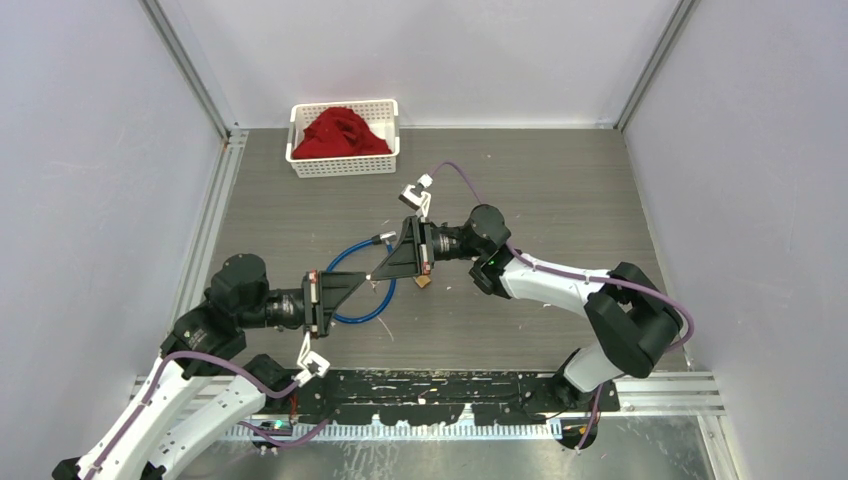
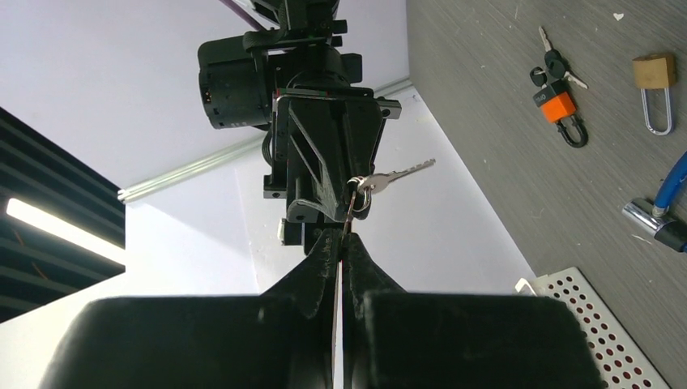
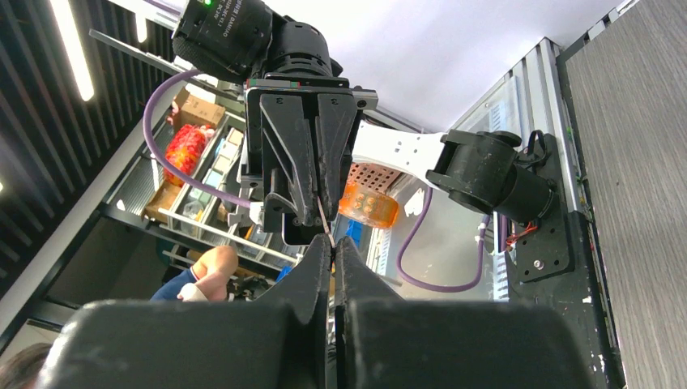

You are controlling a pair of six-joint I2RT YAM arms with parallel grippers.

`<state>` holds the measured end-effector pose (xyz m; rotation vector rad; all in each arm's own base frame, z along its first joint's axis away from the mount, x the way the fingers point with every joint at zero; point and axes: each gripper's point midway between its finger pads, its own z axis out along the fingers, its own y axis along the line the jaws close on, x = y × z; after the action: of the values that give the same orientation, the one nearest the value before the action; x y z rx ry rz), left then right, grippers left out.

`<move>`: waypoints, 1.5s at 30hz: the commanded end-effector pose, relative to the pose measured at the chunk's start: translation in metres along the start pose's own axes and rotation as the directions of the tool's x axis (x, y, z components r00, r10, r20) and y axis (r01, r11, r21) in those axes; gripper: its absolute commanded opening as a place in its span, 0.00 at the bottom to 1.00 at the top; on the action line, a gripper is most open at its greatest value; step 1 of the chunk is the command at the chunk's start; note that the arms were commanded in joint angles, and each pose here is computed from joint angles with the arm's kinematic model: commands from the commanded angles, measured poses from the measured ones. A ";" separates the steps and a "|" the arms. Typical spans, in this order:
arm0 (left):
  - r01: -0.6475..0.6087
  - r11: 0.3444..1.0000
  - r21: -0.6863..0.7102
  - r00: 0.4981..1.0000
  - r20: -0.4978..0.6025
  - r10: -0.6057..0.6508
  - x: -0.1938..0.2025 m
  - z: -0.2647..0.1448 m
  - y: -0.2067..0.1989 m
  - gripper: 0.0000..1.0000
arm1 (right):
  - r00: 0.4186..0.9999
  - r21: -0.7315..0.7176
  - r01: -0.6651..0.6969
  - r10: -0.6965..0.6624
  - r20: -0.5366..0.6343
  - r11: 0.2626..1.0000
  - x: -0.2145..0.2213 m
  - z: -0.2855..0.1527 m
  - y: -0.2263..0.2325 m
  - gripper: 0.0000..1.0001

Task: Unlock with the key
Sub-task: Pick up the key from the center of the board, then pick up the lock from the center of the board.

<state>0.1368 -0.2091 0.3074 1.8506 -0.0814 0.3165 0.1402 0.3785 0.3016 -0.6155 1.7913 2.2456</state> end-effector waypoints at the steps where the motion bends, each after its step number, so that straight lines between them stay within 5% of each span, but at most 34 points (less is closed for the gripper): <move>1: -0.226 0.974 0.003 0.974 -0.029 0.226 0.005 0.000 0.009 0.10 | 0.994 -0.052 0.107 -0.106 0.021 0.993 -0.004 0.001 0.023 0.01; 5: -0.032 0.999 0.039 0.999 -0.042 0.033 0.007 -0.003 -0.005 0.80 | 0.988 0.016 0.152 -0.152 0.018 0.988 -0.010 -0.003 0.017 0.01; 7: 0.112 0.990 0.082 0.992 -0.069 -0.107 0.008 -0.007 -0.018 0.90 | 0.978 0.059 0.209 -0.210 0.010 0.976 -0.012 -0.006 0.017 0.01; 9: 0.302 0.945 0.126 0.950 -0.122 -0.288 0.011 -0.013 -0.033 0.91 | 0.963 0.138 0.268 -0.269 -0.011 0.954 -0.014 -0.009 0.011 0.01; 12: 0.622 0.778 0.084 0.776 -0.195 -0.599 0.015 -0.016 -0.039 0.92 | 0.936 0.240 0.349 -0.347 -0.052 0.906 -0.017 -0.017 0.004 0.01; 15: 0.785 0.611 0.099 0.618 -0.194 -0.762 0.006 -0.014 -0.041 0.91 | 0.921 0.286 0.389 -0.379 -0.092 0.876 -0.014 -0.024 0.000 0.01; 20: 0.896 0.432 0.101 0.443 -0.127 -0.888 -0.005 -0.004 -0.028 0.76 | 0.909 0.331 0.417 -0.396 -0.132 0.846 -0.013 -0.030 -0.008 0.01; 24: 0.981 0.193 -0.015 0.189 -0.132 -0.973 0.010 0.004 -0.019 0.66 | 0.896 0.375 0.443 -0.421 -0.143 0.814 -0.014 -0.036 -0.012 0.01; 27: 0.999 -0.003 0.036 0.004 -0.204 -0.979 -0.001 0.009 -0.033 0.68 | 0.892 0.430 0.449 -0.421 -0.164 0.783 -0.011 -0.046 -0.021 0.01; 29: 0.990 -0.069 0.121 -0.032 -0.283 -0.959 -0.012 0.011 -0.050 0.77 | 0.894 0.494 0.440 -0.417 -0.164 0.750 -0.015 -0.059 -0.030 0.01; 32: 0.974 -0.096 0.204 -0.008 -0.393 -0.920 -0.013 0.014 -0.073 0.86 | 0.913 0.620 0.384 -0.381 -0.146 0.684 -0.024 -0.088 -0.053 0.01; 39: 0.881 0.070 0.468 0.310 -0.460 -0.832 0.011 0.046 -0.128 0.91 | 0.954 0.826 0.152 -0.297 0.021 0.543 -0.040 -0.171 -0.089 0.01; 45: 0.793 0.023 0.608 0.409 -0.504 -0.761 0.026 0.088 -0.164 0.91 | 0.932 0.877 0.054 -0.340 0.128 0.478 -0.043 -0.209 -0.074 0.01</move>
<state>0.1954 -0.2252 0.1422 2.2616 1.5210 -0.6229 0.2493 0.2173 0.1966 -0.3020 2.2595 0.9766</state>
